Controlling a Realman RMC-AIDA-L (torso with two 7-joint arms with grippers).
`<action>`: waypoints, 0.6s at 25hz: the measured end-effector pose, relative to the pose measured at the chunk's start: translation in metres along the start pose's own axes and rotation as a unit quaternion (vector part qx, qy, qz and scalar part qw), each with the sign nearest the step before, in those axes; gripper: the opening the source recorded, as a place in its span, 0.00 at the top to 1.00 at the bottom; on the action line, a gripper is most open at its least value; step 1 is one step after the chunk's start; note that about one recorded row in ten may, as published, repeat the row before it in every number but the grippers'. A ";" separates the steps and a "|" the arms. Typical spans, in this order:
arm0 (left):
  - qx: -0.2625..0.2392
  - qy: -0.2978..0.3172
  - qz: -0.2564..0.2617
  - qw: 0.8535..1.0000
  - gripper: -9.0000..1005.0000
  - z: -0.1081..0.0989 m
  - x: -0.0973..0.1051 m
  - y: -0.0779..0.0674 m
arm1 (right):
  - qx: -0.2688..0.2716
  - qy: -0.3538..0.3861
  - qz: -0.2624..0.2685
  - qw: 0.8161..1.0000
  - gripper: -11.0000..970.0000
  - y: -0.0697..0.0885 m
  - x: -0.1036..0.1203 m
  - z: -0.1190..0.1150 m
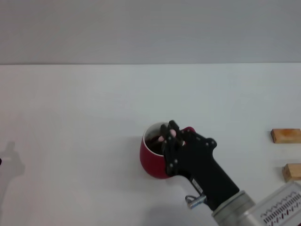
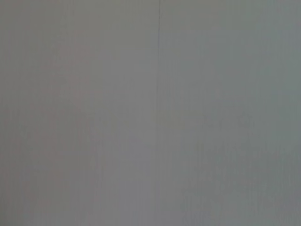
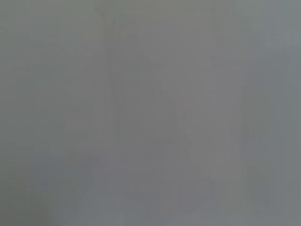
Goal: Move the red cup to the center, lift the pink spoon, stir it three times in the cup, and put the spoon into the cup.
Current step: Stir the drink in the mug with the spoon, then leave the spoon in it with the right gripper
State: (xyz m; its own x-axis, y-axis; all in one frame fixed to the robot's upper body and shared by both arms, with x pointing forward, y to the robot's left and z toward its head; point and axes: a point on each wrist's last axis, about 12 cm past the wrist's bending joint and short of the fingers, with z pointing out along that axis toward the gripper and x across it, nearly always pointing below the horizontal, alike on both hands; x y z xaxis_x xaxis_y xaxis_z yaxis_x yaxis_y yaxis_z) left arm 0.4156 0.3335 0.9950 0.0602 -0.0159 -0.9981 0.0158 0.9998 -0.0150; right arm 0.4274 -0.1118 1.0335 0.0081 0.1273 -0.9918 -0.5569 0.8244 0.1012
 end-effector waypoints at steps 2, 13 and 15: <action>0.000 0.000 0.000 1.000 0.99 0.000 0.000 0.000 | 0.004 -0.002 -0.003 1.000 0.91 -0.003 0.000 0.001; -0.001 0.001 -0.001 1.000 0.99 0.002 0.000 0.000 | 0.045 -0.020 -0.012 0.999 0.91 -0.019 -0.004 -0.003; -0.001 0.003 -0.001 1.000 0.99 0.002 0.001 -0.001 | 0.051 -0.021 -0.002 0.998 0.91 -0.015 -0.003 -0.011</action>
State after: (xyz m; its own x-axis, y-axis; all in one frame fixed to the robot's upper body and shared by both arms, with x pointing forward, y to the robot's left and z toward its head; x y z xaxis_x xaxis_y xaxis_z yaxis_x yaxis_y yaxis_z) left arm 0.4181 0.3329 0.9946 0.0550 -0.0186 -0.9983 0.0139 0.9997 -0.0179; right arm 0.4272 -0.1307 1.0344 0.0457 0.1442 -0.9885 -0.4694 0.8766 0.1062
